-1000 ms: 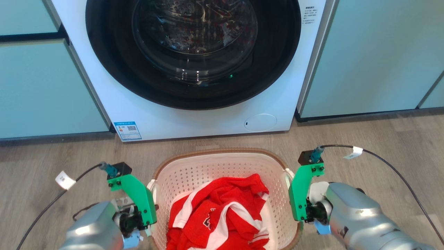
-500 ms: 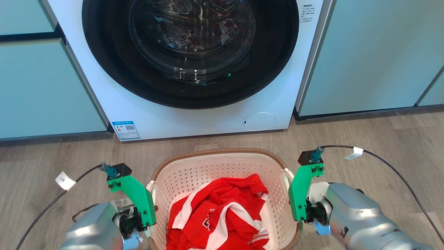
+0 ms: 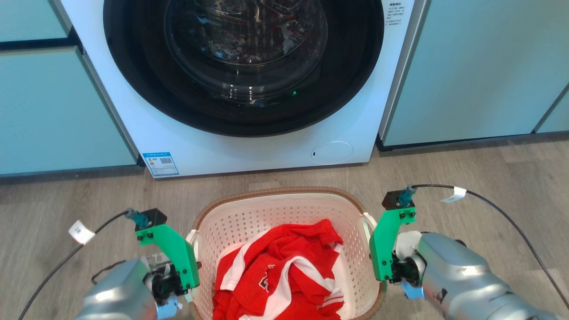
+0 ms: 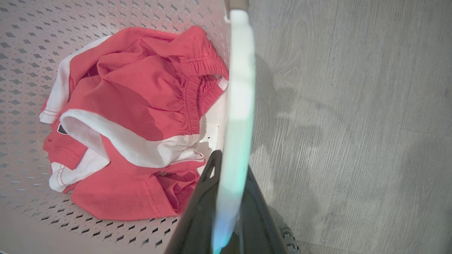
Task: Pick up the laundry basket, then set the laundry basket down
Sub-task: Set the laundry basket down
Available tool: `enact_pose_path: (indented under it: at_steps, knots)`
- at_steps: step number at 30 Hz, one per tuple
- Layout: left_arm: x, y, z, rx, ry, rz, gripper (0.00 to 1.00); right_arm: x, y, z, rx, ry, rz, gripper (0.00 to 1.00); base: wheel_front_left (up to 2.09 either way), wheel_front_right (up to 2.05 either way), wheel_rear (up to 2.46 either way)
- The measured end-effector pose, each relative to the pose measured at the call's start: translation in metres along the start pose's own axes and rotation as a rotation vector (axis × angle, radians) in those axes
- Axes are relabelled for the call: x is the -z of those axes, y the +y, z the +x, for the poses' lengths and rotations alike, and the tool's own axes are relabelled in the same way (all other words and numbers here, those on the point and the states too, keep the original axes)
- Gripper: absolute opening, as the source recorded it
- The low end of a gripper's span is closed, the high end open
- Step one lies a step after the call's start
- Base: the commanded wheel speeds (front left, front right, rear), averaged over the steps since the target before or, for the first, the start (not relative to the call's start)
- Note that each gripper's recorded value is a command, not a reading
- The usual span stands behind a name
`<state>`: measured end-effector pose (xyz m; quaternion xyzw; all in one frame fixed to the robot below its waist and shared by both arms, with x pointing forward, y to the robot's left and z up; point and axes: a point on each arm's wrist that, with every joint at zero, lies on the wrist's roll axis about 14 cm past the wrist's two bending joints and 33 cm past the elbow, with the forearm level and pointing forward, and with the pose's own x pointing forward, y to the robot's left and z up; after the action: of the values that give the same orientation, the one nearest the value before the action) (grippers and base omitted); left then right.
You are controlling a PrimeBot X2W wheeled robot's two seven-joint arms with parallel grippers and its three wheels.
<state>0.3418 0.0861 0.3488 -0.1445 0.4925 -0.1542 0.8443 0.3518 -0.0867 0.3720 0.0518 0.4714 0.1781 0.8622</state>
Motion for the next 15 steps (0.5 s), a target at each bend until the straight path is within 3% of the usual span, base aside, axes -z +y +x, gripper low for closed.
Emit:
enact_pose_path:
  at_steps: [15]
  knots:
    - [0.004,0.009,0.014,-0.009,0.001,-0.012,0.00,0.005,-0.004,0.017,-0.011,0.020,0.009,0.00,0.00,0.00,0.00]
